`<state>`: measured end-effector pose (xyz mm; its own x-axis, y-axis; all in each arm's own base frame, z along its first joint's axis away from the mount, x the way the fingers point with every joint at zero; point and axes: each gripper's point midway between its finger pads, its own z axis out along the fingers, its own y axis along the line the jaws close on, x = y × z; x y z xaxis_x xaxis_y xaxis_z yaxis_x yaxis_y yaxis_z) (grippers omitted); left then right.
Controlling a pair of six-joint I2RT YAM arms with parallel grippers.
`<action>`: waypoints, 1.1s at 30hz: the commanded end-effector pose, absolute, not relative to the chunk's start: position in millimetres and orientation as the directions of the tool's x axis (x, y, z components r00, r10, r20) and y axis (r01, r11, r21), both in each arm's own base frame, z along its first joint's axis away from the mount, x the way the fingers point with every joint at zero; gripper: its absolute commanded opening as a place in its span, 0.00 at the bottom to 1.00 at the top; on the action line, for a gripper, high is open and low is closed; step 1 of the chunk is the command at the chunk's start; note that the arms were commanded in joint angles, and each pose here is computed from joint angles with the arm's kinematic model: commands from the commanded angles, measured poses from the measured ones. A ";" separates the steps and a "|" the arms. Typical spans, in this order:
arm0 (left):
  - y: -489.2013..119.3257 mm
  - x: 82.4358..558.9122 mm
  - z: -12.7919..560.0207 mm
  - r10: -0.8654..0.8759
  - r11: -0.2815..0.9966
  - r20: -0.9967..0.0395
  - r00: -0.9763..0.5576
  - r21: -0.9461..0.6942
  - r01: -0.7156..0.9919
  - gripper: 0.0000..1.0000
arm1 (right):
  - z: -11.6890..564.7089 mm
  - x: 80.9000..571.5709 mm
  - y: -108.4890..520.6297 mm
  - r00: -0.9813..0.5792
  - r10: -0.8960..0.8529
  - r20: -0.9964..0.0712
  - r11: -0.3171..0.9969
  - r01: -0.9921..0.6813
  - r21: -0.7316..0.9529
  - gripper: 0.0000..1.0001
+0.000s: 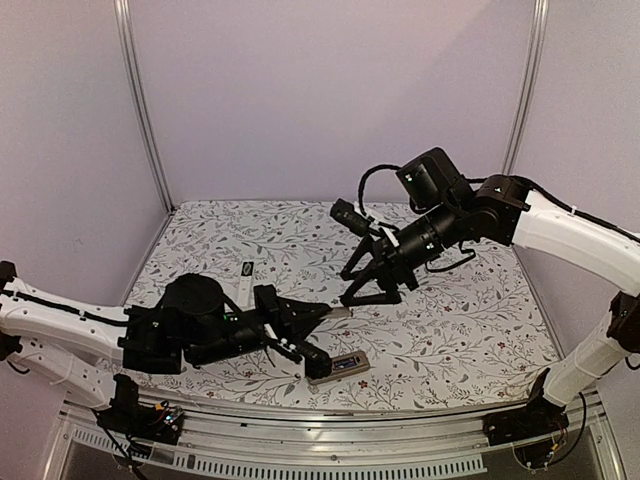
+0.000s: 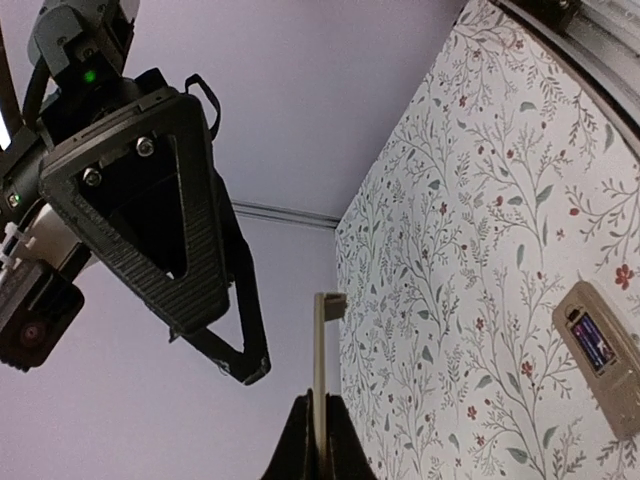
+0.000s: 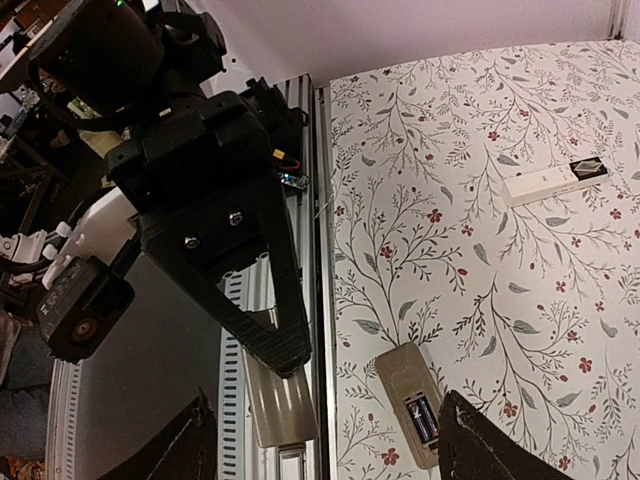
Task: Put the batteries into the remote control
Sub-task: Pass from the left arm to the right
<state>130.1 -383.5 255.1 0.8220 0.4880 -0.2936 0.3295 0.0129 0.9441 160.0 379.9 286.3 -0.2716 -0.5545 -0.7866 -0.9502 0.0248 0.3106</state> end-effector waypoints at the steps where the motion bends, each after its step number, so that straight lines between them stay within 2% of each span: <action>1: -381.0 136.3 256.6 0.544 -0.061 -0.113 0.832 0.983 0.173 0.00 | 283.6 141.3 382.2 -0.224 -0.603 -0.766 -0.040 -0.950 0.309 0.75; 6: -384.5 134.2 254.0 0.548 -0.072 -0.085 0.832 0.986 0.148 0.00 | 271.9 126.0 389.9 -0.155 -0.626 -0.764 -0.097 -0.957 0.273 0.73; 11: -388.8 131.2 255.0 0.541 -0.070 -0.092 0.836 0.986 0.154 0.00 | 264.0 131.2 396.8 -0.104 -0.632 -0.768 -0.103 -0.971 0.216 0.68; 20: -387.3 132.1 255.7 0.549 -0.064 -0.112 0.828 0.982 0.176 0.00 | 244.0 130.2 398.0 -0.069 -0.674 -0.736 -0.142 -0.965 0.221 0.63; 29: -386.2 131.6 256.3 0.550 -0.052 -0.131 0.825 0.980 0.190 0.00 | 245.5 126.9 399.7 -0.057 -0.661 -0.748 -0.170 -0.960 0.223 0.35; 33: -385.1 130.7 253.4 0.549 -0.061 -0.137 0.825 0.977 0.202 0.00 | 247.7 126.9 400.3 -0.055 -0.656 -0.753 -0.173 -0.960 0.220 0.27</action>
